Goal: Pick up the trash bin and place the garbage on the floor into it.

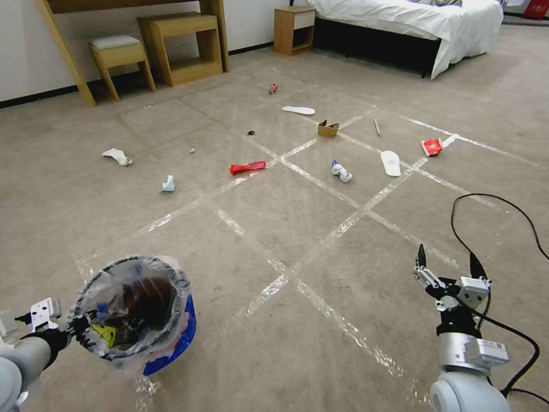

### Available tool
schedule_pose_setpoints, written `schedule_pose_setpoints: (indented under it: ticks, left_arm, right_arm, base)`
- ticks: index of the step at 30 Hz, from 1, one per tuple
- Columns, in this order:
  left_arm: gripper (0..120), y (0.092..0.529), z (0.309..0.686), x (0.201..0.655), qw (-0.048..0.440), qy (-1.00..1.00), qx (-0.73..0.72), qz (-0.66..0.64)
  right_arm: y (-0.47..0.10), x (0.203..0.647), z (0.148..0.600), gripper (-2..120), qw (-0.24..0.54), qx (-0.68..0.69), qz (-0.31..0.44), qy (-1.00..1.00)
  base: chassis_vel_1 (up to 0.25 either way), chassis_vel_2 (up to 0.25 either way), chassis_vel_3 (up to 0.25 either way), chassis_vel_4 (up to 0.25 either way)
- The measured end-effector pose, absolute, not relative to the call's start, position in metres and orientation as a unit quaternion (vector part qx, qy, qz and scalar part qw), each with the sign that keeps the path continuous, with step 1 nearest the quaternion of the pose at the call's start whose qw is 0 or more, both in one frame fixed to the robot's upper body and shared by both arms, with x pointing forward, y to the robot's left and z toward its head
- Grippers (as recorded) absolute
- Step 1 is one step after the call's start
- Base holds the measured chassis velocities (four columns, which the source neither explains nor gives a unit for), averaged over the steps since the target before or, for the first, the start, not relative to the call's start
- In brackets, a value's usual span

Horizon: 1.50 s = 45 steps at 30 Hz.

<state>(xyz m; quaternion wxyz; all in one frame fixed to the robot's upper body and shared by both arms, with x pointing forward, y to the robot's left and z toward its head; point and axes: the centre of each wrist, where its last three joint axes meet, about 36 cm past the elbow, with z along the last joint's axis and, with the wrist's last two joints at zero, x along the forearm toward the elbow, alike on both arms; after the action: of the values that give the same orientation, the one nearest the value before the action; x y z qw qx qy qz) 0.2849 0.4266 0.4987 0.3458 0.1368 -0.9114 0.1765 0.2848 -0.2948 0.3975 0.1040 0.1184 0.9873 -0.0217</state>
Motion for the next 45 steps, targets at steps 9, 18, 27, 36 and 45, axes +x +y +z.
schedule_pose_setpoints:
  ticks: [9, 18, 27, 36, 45]
  left_arm:
    - [0, 0.4268, 0.4956, 0.285, 0.348, -0.911, 0.138, 0.176]
    - [0, 0.4257, 0.4944, 0.2869, 0.348, -0.911, 0.135, 0.175]
    - [0, 0.4255, 0.4931, 0.2858, 0.348, -0.911, 0.137, 0.174]
    - [0, 0.4261, 0.4934, 0.2865, 0.346, -0.912, 0.137, 0.174]
    - [0, 0.4254, 0.4897, 0.289, 0.348, -0.911, 0.136, 0.175]
  right_arm:
    - [-0.2936, 0.2846, 0.396, 100, 0.101, 0.115, -0.022, 0.988]
    - [-0.2933, 0.2842, 0.396, 100, 0.101, 0.114, -0.023, 0.988]
    - [-0.2923, 0.2839, 0.3955, 100, 0.1, 0.114, -0.025, 0.988]
    - [-0.2906, 0.2835, 0.3947, 100, 0.099, 0.114, -0.026, 0.988]
    - [-0.2905, 0.2834, 0.3941, 100, 0.098, 0.116, -0.026, 0.988]
  base:
    - [-0.076, 0.079, 0.074, -0.073]
    - [-0.118, 0.116, 0.113, -0.117]
    - [-0.173, 0.173, 0.164, -0.175]
    - [-0.19, 0.196, 0.196, -0.199]
    - [-0.207, 0.199, 0.199, -0.19]
